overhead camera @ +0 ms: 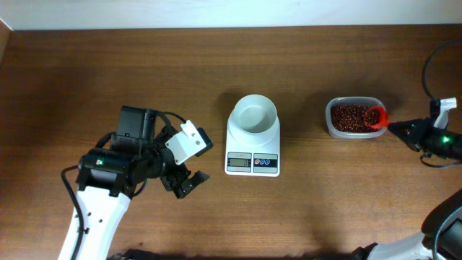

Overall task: Scoop and weigh 50g on scale
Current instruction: 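Scoop beans and lift the red scoop out of the tub, then move the filled scoop left over the white bowl on the scale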

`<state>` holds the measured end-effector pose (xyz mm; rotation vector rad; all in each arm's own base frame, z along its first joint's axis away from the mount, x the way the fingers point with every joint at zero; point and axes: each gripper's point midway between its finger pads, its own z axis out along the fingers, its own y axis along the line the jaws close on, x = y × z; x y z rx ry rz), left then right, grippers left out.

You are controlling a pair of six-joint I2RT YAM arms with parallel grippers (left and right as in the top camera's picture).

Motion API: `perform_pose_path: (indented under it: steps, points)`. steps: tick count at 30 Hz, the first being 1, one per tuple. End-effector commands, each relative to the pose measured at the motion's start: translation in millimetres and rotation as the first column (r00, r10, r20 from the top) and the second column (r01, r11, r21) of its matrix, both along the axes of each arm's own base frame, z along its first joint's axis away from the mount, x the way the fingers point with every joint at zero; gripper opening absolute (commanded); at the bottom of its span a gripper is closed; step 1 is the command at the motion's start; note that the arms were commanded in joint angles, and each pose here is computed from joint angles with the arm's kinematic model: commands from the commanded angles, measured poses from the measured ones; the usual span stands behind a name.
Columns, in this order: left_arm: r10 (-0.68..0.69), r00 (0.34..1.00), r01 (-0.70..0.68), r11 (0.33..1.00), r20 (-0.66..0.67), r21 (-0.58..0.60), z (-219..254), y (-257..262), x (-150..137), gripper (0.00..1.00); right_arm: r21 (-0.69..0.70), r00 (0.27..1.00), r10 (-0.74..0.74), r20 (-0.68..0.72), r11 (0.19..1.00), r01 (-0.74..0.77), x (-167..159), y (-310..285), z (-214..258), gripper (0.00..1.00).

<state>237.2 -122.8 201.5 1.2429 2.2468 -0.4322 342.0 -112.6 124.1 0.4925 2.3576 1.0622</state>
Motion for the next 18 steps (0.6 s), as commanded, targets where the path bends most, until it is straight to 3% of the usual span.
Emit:
perform_pose_path:
  steps: [1, 10, 18]
  points:
    - [-0.014, 0.999, 0.014, 1.000, 0.031, -0.004, 8, 0, 4, 0.99, 0.125, 0.995, 0.003, 0.103, 0.992, -0.016, 7, 10, 23, 0.04]
    - [-0.014, 0.999, 0.014, 1.000, 0.031, -0.004, 8, 0, 4, 0.99, 0.283, 0.986, -0.004, 0.166, 0.958, -0.044, 7, 27, 49, 0.04]
    - [-0.014, 0.999, 0.014, 1.000, 0.031, -0.003, 8, 0, 4, 0.99, 0.340, 0.965, 0.170, 0.199, 0.911, -0.231, 18, 98, 60, 0.04]
